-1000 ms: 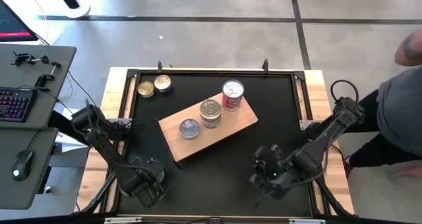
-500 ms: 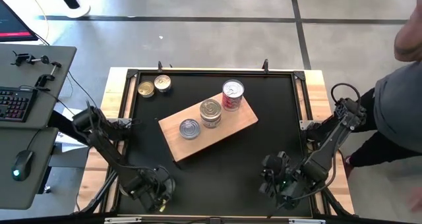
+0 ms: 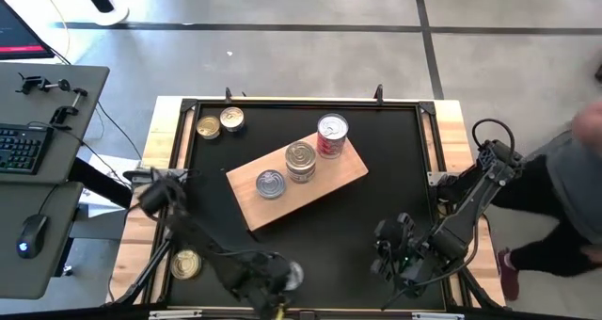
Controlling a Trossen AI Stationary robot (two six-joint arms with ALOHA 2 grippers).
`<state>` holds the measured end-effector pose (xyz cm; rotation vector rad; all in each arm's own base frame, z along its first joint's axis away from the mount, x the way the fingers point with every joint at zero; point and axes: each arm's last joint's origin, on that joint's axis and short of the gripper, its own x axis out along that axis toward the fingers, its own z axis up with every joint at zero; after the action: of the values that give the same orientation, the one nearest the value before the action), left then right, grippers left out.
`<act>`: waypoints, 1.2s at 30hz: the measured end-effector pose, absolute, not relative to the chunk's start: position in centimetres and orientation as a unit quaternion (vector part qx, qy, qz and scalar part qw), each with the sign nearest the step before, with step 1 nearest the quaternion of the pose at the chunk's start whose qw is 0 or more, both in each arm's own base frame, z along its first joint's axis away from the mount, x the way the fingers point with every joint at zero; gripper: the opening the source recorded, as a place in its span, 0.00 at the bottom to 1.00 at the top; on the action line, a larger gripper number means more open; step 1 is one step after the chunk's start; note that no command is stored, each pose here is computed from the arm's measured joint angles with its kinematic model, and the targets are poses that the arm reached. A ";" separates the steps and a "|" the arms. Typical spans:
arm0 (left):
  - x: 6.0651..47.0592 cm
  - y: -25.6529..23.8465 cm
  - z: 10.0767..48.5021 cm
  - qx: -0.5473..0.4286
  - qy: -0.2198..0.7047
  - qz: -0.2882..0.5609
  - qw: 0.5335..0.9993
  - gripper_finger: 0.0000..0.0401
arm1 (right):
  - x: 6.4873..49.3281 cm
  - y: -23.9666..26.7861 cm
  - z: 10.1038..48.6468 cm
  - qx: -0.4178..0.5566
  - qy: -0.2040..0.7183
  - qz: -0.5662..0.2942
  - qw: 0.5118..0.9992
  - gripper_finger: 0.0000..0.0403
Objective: Stack canned seafood by type on shelf
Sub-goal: Stack the green and white tuna on the top of the other green-white tuna can on the shelf
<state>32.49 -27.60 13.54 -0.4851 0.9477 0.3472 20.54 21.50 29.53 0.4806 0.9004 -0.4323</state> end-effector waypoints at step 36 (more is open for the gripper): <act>40.8 -25.8 17.8 0.061 0.371 0.056 0.925 0.00 | 21.3 19.0 17.6 0.439 0.483 -0.185 0.735 0.00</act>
<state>40.83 -25.83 17.82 0.1261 0.7605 0.1139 21.34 18.96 17.64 0.9655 1.0614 -0.4062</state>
